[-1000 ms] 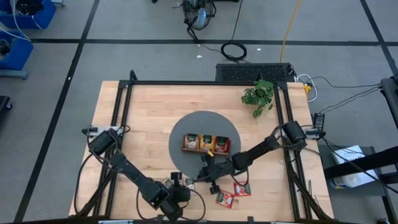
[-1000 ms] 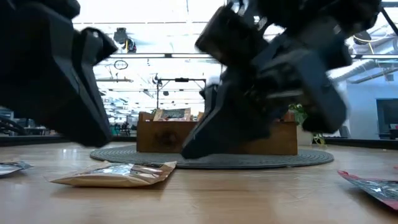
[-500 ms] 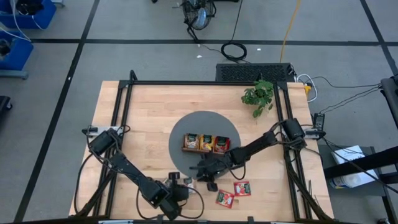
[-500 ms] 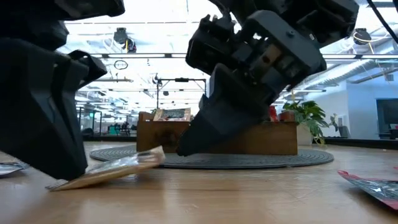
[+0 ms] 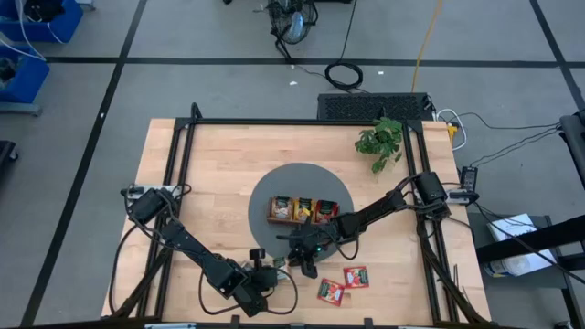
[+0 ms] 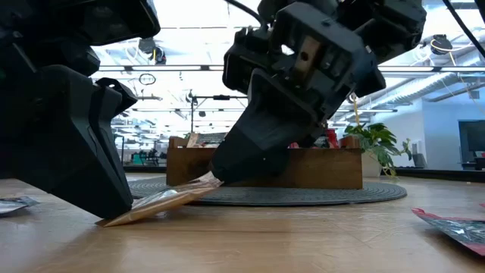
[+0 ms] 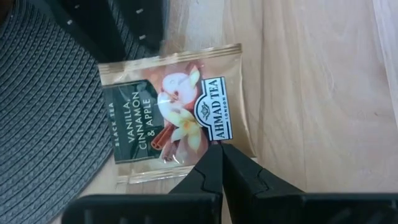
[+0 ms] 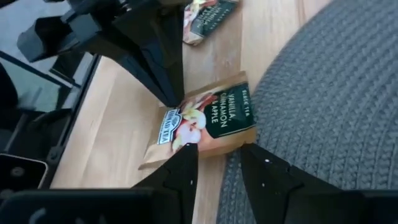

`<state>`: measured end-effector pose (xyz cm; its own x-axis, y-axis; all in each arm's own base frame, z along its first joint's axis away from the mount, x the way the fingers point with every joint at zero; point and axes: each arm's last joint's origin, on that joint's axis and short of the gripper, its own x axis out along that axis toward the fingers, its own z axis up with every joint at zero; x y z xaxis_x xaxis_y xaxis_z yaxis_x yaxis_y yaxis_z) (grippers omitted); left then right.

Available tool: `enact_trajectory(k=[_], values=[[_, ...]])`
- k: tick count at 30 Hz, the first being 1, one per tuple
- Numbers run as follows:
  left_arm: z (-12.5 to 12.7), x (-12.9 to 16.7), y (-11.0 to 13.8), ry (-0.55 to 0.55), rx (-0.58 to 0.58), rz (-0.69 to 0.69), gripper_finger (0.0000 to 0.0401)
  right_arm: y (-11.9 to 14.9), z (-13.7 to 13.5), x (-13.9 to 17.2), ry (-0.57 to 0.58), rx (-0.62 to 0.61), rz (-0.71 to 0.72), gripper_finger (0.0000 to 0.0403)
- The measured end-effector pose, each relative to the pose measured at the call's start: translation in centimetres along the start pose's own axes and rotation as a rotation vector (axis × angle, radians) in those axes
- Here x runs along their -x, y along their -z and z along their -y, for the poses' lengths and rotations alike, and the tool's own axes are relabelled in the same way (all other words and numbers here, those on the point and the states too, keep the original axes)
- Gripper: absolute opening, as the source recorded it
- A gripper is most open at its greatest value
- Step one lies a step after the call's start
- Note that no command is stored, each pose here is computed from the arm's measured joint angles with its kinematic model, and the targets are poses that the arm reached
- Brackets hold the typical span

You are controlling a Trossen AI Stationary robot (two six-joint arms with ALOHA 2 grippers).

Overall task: Pick & Place Tea
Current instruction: Put the brown tea bag into the left section of the wooden organizer

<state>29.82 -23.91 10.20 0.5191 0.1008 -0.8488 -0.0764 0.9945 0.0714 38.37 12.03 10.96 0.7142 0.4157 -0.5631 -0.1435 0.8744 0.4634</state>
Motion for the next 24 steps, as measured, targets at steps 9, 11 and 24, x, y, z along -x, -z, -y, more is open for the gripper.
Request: enact_trajectory(k=[9,11,24], values=[[0.03,-0.09,0.05,0.003,-0.004,-0.002,0.0010,-0.22,0.58,0.15,-0.023,-0.106,-0.018,0.0112],[0.03,-0.10,0.04,0.002,-0.017,0.000,0.0010,-0.12,0.70,0.16,-0.015,-0.126,-0.030,0.0112],[0.09,-0.22,-0.28,0.010,-0.035,0.035,0.0010,0.29,0.99,-0.81,-0.029,-0.129,0.005,0.0112]])
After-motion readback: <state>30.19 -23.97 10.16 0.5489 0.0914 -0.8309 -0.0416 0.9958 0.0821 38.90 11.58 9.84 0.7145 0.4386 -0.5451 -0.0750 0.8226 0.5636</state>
